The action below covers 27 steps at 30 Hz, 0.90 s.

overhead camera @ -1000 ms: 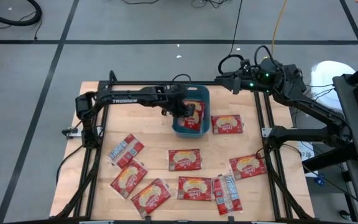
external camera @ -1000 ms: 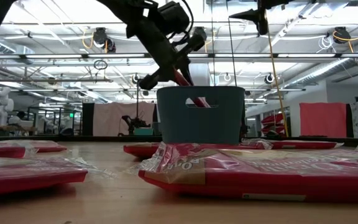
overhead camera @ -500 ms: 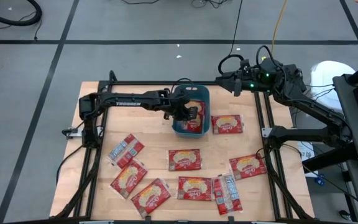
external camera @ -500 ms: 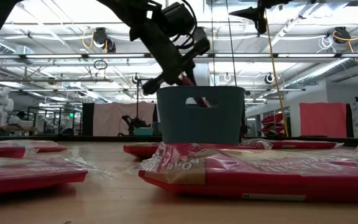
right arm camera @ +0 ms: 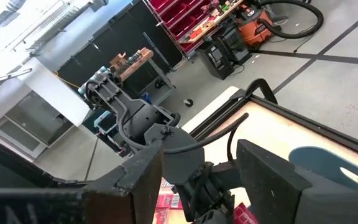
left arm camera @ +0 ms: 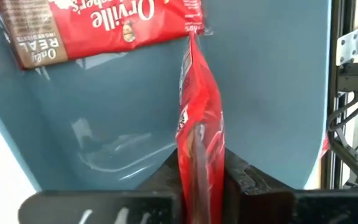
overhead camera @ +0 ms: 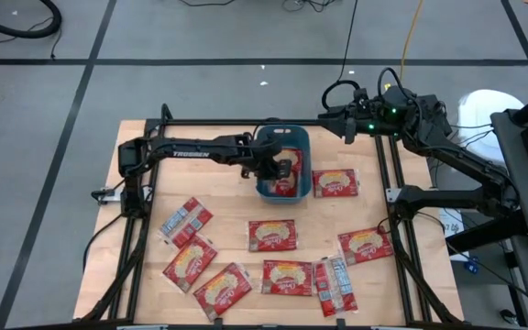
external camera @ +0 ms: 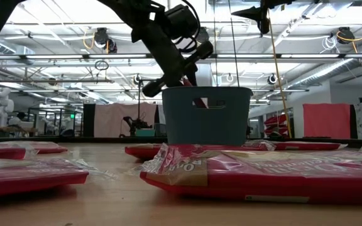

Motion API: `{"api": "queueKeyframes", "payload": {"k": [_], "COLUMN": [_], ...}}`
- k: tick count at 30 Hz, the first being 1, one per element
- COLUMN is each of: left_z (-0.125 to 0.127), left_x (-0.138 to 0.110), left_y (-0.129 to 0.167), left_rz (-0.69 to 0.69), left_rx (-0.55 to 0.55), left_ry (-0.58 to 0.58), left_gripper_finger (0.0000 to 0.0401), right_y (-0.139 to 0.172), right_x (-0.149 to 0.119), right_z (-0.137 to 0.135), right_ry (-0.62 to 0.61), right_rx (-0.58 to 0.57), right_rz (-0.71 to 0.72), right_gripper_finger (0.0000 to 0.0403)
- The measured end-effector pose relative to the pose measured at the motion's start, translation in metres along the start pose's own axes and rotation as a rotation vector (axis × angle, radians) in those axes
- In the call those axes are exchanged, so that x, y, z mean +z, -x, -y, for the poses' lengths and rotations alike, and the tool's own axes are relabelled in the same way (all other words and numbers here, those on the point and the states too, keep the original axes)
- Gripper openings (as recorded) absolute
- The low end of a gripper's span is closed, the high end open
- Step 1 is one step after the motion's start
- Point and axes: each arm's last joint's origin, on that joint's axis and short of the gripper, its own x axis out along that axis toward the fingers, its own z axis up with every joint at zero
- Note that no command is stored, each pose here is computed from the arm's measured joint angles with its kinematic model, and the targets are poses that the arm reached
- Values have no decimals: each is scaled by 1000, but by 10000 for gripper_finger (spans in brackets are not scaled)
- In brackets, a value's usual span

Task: Sort popcorn bags into baskets
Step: Put the red popcorn bag into the blue bin

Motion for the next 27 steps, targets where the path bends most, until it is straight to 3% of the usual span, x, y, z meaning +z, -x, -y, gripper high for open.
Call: {"api": "queueKeyframes", "payload": {"k": [16, 27], "left_z": [-6, -6], "left_x": [-1, -3], "left_y": [-4, -3], "left_rz": [4, -72], "left_rx": [23, -9], "left_ry": [49, 36], "left_gripper_finger": [165, 273], "right_y": [0, 0], "right_x": [0, -1], "right_z": [0, 1], "right_ry": [8, 19], "right_rx": [-4, -10], "right_rz": [-5, -11], "right_gripper_finger": [198, 198]}}
